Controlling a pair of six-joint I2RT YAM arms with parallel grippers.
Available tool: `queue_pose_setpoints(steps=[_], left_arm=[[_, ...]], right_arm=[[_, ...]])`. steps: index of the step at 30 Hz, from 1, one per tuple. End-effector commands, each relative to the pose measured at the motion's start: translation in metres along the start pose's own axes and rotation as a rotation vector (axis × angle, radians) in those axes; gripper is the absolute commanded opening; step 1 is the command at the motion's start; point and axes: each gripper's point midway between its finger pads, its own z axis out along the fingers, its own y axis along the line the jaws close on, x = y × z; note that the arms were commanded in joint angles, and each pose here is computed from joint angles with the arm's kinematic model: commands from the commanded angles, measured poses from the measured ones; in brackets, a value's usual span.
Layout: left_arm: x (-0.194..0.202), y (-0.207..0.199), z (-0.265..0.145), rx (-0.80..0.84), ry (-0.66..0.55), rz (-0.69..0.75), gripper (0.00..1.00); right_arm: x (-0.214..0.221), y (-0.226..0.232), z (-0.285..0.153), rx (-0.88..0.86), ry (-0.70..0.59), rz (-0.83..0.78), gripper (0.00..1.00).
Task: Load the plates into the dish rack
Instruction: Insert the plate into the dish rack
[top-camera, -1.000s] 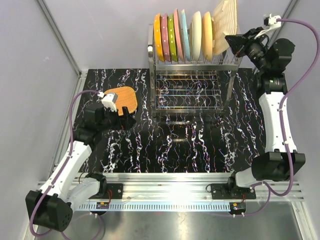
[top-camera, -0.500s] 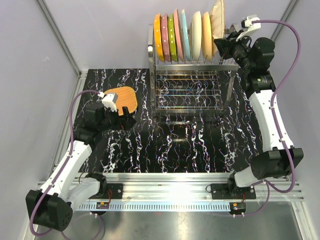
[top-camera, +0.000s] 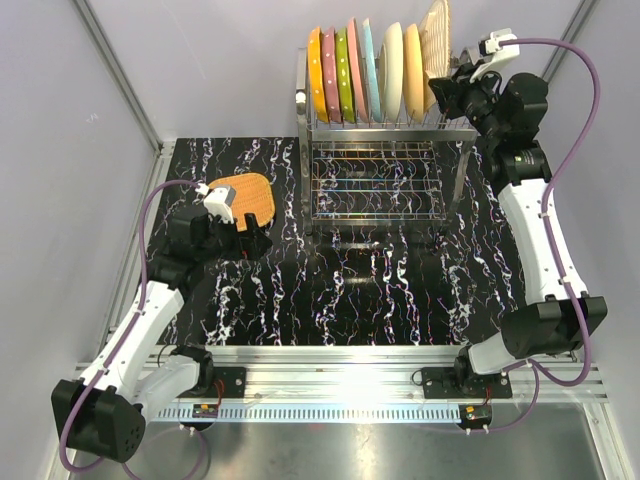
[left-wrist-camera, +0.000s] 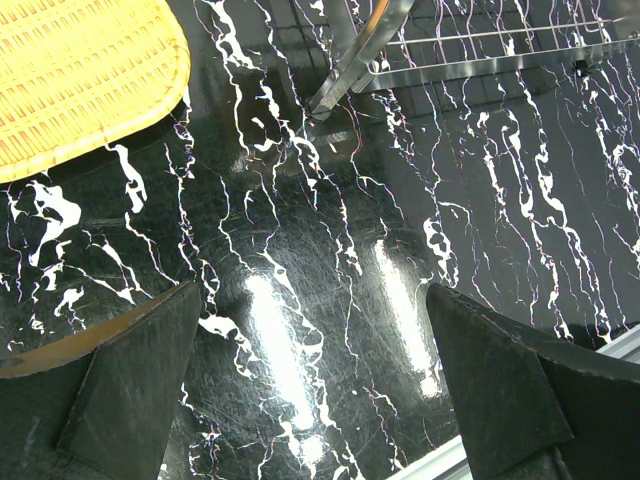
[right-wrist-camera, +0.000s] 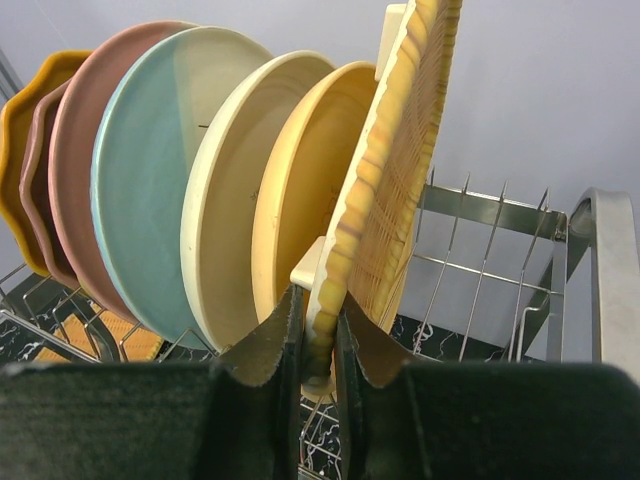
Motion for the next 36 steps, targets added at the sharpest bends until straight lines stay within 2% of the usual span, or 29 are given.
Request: queue_pose_setpoints(steps=[1, 20, 36], left_arm=[[-0.009, -0.002, 0.001, 0.008, -0.032, 0.020, 0.99], [-0.008, -0.006, 0.001, 0.026, -0.030, 0.012, 0.99], [-0.006, -0.007, 0.003, 0.036, -0.020, 0.005, 0.99]], right_arm=[[-0.062, -0.006, -0.018, 0.058, -0.137, -0.128, 0.00], [-0.074, -0.002, -0.027, 0.062, -0.143, -0.128, 0.00], [-0.034, -0.010, -0.021, 0.076, -0.041, -0.105, 0.00]])
